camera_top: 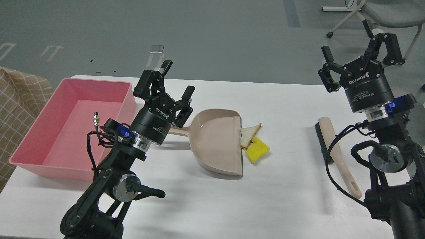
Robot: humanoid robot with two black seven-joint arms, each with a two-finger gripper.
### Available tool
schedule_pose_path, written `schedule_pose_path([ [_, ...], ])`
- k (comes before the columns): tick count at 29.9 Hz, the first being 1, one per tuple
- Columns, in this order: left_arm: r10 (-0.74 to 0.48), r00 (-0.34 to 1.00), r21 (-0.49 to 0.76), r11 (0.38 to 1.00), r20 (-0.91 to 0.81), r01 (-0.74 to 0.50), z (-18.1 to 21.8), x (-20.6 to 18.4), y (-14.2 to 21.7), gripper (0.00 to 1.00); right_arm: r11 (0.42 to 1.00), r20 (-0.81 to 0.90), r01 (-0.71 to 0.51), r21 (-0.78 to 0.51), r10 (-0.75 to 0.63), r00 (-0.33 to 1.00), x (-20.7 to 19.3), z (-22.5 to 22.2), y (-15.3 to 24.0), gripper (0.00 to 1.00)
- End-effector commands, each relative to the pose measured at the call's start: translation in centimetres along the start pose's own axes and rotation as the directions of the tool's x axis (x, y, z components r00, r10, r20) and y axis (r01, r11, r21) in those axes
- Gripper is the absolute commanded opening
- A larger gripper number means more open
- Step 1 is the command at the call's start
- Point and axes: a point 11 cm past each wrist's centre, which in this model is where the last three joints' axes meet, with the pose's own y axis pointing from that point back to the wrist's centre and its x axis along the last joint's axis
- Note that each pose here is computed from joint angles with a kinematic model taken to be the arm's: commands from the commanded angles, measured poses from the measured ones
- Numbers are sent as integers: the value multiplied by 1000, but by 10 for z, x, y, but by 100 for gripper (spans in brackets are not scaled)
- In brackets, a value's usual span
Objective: Sweep and dump garbage into bin
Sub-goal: 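Lower the left gripper onto the beige dustpan handle and close it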
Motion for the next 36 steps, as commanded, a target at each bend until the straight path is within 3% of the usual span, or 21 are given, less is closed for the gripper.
schedule_pose_path([
  [1,63,993,26,997,97,-66,-8,7,12,99,1000,3,-7,-6,7,1000,2,2,0,100],
  [22,82,936,27,995,342,-97,-17,-25,44,99,1000,5,-19,2,19,1000,9,-1,-10,100],
  [25,82,937,-13,997,339,-82,-17,-29,53,99,1000,7,-20,2,20,1000,9,0,-9,100],
  [36,110,938,50,990,328,-134,-37,-30,77,99,1000,6,-24,7,23,1000,10,-2,-9,100],
])
